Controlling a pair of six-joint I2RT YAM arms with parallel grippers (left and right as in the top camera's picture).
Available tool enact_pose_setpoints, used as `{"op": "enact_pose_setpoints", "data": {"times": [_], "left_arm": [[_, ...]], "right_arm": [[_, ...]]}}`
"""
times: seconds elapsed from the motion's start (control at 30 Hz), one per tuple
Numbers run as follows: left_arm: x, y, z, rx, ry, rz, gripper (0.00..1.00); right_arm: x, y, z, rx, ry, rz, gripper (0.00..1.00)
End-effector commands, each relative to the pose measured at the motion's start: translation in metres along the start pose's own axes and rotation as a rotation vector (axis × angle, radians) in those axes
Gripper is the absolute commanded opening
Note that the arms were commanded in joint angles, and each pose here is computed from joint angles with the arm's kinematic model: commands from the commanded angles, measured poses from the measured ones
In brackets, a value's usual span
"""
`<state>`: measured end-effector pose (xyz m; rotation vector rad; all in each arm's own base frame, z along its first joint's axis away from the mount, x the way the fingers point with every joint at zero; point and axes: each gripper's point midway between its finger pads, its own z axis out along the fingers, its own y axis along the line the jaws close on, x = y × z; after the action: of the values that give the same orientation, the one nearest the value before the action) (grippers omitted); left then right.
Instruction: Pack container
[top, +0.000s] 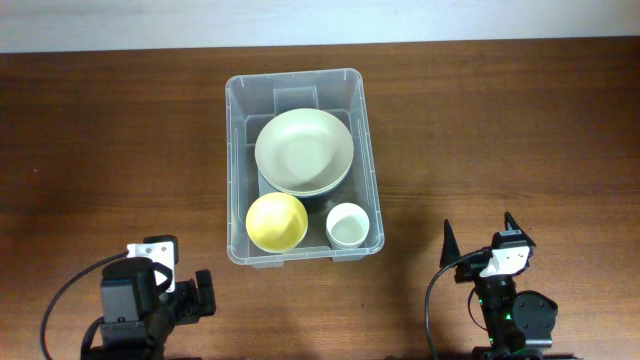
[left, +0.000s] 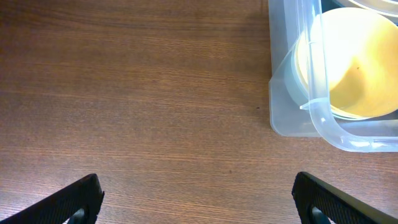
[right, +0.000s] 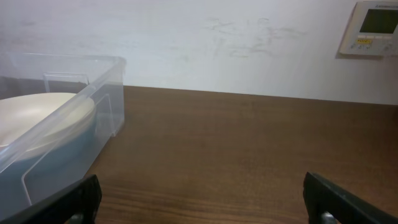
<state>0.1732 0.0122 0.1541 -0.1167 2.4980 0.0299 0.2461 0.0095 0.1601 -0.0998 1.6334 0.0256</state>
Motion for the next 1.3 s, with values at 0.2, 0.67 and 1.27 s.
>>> {"op": "enact_pose_setpoints", "data": {"times": [0.2, 0.67, 1.27], "left_arm": [[0.006, -0.004, 0.003, 0.024, -0.027, -0.010, 1.00], [-0.062, -0.013, 0.034, 0.075, -0.822, 0.036, 0.99], [-0.060, -0.022, 0.039, 0.070, -0.865, 0.164, 0.99]], "right_arm": [[0.004, 0.000, 0.000, 0.003, 0.010, 0.001, 0.99], [0.004, 0.000, 0.000, 0.003, 0.010, 0.001, 0.99], [0.004, 0.000, 0.000, 0.003, 0.010, 0.001, 0.99]]}}
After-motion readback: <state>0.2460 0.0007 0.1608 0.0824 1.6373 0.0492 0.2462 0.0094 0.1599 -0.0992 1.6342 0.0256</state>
